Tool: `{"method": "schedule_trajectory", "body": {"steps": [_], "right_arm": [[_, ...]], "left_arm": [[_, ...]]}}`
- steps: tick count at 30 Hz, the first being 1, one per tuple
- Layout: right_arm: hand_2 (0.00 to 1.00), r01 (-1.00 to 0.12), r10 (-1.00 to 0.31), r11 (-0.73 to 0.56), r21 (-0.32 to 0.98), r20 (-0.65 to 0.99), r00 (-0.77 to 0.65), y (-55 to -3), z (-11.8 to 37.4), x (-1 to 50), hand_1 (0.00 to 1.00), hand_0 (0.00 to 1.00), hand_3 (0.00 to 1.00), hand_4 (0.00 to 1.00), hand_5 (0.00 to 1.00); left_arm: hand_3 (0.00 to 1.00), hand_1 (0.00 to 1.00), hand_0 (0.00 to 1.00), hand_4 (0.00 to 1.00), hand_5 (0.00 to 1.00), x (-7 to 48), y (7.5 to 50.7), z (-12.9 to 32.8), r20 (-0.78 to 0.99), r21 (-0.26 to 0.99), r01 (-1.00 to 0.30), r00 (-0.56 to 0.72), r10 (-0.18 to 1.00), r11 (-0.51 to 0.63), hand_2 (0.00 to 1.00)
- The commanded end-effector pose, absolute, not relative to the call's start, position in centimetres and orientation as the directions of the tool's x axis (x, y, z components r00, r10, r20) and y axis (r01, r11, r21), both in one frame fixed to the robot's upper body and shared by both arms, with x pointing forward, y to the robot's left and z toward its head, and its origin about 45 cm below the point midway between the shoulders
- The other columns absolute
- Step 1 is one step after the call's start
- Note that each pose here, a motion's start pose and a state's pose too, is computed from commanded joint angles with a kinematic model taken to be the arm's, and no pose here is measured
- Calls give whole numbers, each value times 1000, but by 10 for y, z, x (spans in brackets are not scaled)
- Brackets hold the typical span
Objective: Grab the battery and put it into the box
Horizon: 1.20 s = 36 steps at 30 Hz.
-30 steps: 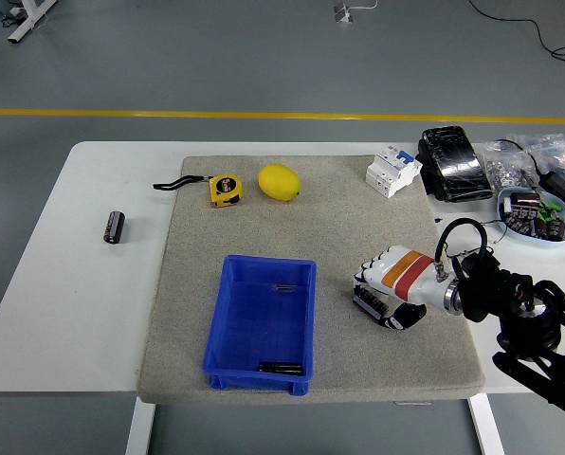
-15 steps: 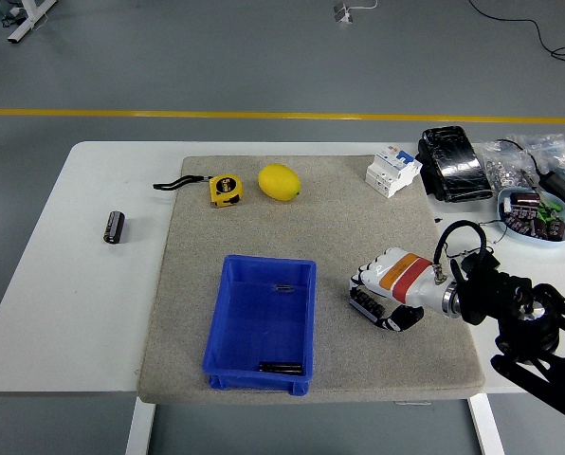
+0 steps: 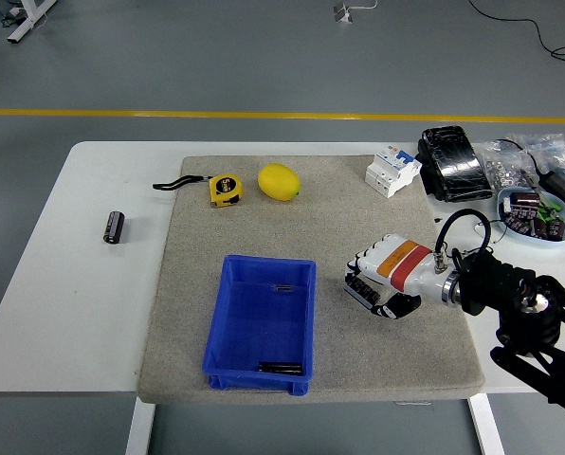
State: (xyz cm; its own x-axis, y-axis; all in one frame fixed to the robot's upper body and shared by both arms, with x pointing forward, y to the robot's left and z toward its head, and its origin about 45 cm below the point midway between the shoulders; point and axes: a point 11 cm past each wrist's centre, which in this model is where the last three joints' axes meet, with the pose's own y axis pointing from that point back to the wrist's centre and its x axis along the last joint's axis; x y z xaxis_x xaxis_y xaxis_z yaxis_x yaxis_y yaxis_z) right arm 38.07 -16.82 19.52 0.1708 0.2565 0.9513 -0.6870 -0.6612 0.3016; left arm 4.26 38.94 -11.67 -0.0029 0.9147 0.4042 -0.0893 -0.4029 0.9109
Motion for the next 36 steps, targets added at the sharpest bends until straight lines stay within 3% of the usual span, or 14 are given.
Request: {"method": "schedule_trajectory", "body": {"steps": [13,18,19,24,25,30,31,36], "right_arm": [[675,-620,178,-765,173,983,55,-115,239,362,555,469,528,779,205],[675,-564,166,-808,167,985,55,-87,237,342,555,469,528,779,205],[746,-550,167,-818,171,984,58,-81,235,338,629,526,544,803,217],[746,-513,192,-834,200,979,70,-65,228,326,629,526,544,803,217],[833,-511,199,-834,208,977,72,-63,227,325,665,572,605,829,223],[833,-518,214,-826,221,974,75,-61,223,326,665,572,605,829,223],[915,-520,211,-825,219,975,76,-61,222,326,714,646,755,880,231],[915,-534,202,-818,212,976,79,-65,222,329,714,646,755,880,231]], "left_arm": [[682,729,711,701,702,42,390,-117,404,911,-91,0,915,-403,759],[682,729,711,701,702,41,391,-117,405,911,-89,5,914,-403,759],[681,727,711,700,702,41,391,-117,405,911,-89,7,914,-403,755],[681,727,711,700,702,42,392,-116,408,909,-91,5,913,-406,755],[682,723,711,701,702,42,392,-116,408,909,-92,5,913,-406,753],[682,723,711,701,702,44,393,-116,410,908,-96,5,912,-408,753],[683,722,711,702,702,44,393,-116,410,908,-97,4,912,-408,751],[683,722,711,702,702,45,393,-115,411,908,-97,7,912,-408,751]]}}
